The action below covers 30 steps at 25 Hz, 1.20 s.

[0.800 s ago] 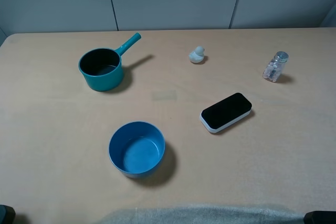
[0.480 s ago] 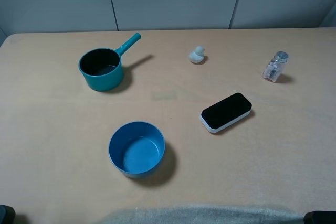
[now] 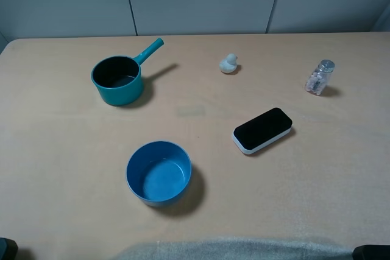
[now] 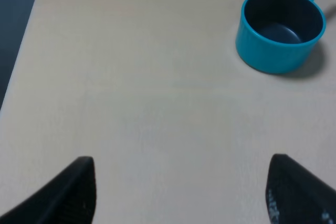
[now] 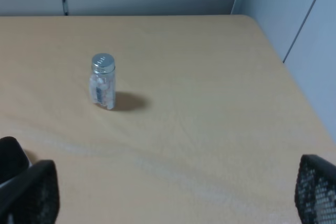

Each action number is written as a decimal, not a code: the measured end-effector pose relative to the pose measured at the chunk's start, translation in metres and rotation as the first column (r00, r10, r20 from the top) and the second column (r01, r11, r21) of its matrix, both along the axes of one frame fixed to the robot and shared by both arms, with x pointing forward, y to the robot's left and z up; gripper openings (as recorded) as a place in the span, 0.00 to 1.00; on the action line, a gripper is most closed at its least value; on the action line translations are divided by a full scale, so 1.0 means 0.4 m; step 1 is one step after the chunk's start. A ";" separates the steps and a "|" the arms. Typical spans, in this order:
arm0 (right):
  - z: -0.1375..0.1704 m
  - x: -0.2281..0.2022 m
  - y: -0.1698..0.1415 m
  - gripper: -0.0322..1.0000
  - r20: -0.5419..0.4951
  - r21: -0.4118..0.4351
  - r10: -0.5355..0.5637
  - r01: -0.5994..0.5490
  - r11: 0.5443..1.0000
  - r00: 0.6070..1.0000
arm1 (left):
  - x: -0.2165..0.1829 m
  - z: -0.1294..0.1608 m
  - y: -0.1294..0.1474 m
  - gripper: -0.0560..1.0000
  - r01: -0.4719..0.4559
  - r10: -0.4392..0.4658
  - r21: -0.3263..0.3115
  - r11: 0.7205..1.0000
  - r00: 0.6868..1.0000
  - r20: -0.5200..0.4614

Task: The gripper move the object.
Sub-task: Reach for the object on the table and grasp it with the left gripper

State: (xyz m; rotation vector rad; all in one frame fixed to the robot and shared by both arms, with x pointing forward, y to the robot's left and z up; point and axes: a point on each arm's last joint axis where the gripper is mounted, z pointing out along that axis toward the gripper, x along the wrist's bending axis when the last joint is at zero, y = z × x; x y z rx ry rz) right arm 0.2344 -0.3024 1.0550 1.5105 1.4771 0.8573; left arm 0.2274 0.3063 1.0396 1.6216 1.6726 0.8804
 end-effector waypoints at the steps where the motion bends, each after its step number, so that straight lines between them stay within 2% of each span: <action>1: 0.000 0.000 0.000 0.69 0.000 0.000 0.000 0.000 1.000 1.000 | 0.000 0.000 0.000 0.75 0.000 0.000 0.000 1.000 1.000 0.000; 30: 0.000 0.000 0.000 0.69 0.000 0.000 0.000 0.000 1.000 1.000 | 0.000 0.006 0.000 0.75 0.001 -0.001 -0.001 1.000 1.000 0.010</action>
